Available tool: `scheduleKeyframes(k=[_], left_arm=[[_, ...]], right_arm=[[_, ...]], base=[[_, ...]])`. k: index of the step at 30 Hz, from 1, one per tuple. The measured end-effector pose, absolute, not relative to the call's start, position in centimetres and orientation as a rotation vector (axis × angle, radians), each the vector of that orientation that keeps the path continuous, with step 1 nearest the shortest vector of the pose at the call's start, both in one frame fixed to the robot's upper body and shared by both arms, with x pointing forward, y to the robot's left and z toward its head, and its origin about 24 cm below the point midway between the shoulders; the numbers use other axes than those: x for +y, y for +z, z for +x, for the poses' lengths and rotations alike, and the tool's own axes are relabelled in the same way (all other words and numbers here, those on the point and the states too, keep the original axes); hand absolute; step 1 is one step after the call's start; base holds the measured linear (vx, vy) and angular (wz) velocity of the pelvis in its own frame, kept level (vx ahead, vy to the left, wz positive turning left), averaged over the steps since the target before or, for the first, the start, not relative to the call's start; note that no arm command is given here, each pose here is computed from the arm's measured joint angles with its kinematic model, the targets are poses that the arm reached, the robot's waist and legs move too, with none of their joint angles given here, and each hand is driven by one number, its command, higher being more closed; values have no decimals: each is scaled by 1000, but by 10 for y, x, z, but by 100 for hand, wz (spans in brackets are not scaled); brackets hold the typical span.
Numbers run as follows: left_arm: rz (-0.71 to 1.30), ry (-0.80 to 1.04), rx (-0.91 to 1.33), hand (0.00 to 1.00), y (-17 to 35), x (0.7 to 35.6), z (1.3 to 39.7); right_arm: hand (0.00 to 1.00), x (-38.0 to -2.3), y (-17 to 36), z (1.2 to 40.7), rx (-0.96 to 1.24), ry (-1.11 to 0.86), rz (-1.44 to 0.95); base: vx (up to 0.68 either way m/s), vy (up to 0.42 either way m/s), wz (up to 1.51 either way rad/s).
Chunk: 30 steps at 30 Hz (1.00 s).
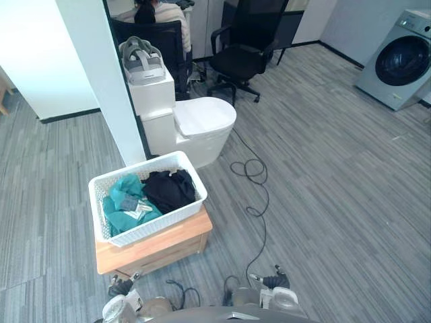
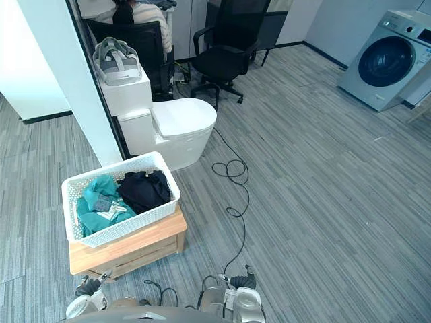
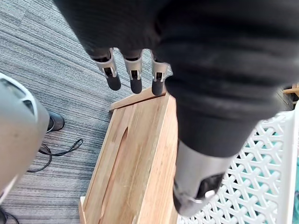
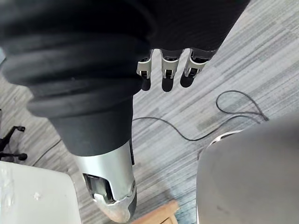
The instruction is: Pick up the laundry basket with both hands and put the clothes into the washing machine.
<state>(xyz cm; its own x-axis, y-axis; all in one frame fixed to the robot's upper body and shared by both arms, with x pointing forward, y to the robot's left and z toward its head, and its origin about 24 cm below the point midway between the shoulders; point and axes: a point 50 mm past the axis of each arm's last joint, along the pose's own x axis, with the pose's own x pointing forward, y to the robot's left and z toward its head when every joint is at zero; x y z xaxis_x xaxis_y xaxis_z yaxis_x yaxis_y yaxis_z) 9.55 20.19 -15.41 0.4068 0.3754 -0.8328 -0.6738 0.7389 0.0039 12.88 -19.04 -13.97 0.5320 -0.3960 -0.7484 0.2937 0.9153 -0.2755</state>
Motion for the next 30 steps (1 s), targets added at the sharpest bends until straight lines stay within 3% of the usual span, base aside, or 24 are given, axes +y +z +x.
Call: scheduleKeyframes(k=[9, 13, 18, 25, 30], left_arm=[[-500, 869, 865, 0, -147, 195, 101], [-603, 1217, 522, 0, -102, 237, 128], [-807, 1461, 203, 0, -58, 276, 129], [-810, 1504, -278, 0, 29, 315, 125], [-910, 1365, -370, 0, 56, 317, 162]], right_arm=[[0, -181, -108, 155, 708, -365, -140], [0, -183, -50, 197, 408, -437, -129], [0, -177, 51, 251, -18, -501, 58], [0, -144, 141, 292, -319, -284, 165], [0, -126, 214, 312, -536, -187, 164]], base=[[96, -93, 17], [-71, -24, 38], [-191, -9, 37], [-38, 3, 11], [3, 21, -8]])
